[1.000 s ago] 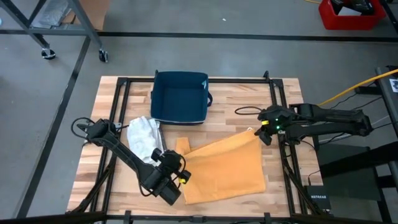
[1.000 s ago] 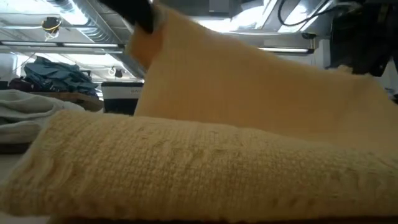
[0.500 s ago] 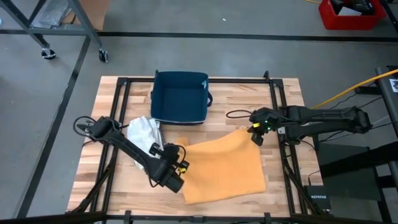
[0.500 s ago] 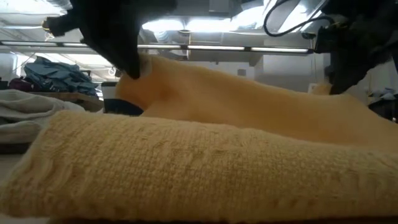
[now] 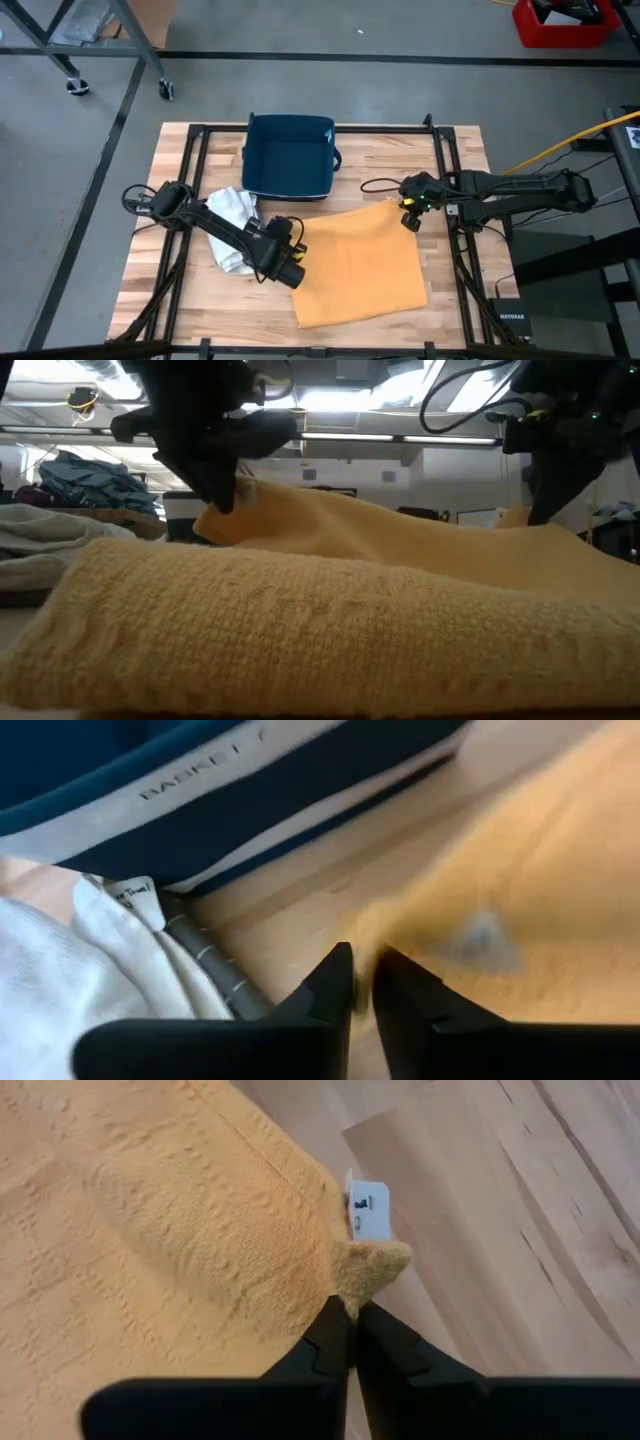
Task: Fold towel
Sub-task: Fold the yellow towel
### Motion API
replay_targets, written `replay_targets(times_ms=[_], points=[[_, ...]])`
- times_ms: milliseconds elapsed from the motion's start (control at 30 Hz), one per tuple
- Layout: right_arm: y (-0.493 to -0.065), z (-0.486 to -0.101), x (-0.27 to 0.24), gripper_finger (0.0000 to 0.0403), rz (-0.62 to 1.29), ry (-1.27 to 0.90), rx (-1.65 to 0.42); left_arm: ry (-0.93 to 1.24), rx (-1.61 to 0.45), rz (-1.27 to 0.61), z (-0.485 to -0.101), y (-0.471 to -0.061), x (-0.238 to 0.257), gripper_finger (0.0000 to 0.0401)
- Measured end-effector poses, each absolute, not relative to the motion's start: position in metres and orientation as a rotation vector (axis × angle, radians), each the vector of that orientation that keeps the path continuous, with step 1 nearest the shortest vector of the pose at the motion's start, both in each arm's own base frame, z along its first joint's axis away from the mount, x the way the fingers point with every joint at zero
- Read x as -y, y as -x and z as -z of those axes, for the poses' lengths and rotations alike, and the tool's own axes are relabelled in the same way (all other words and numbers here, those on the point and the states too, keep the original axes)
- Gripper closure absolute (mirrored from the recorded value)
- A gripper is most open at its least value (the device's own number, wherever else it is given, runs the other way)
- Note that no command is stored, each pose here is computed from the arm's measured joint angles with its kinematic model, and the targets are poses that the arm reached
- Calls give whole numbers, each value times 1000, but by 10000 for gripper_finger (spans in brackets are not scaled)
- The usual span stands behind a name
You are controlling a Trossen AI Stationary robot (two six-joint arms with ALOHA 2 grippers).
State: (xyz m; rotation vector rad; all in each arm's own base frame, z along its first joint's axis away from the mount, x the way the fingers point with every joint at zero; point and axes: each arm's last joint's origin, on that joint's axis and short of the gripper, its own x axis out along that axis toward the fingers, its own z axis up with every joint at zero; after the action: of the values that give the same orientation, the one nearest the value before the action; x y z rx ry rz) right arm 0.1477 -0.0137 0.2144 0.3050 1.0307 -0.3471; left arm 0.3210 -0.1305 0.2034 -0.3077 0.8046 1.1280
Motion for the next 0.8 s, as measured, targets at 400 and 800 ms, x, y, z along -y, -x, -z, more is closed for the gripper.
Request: replay_targets(times_ms=[400, 800], points=[[-148, -211, 15, 224, 389, -250, -1071, 293, -914, -1139, -203, -323, 118, 249], [-145, -207, 8, 205, 179, -404, -1170, 400, -1202, -1111, -200, -309, 131, 233]])
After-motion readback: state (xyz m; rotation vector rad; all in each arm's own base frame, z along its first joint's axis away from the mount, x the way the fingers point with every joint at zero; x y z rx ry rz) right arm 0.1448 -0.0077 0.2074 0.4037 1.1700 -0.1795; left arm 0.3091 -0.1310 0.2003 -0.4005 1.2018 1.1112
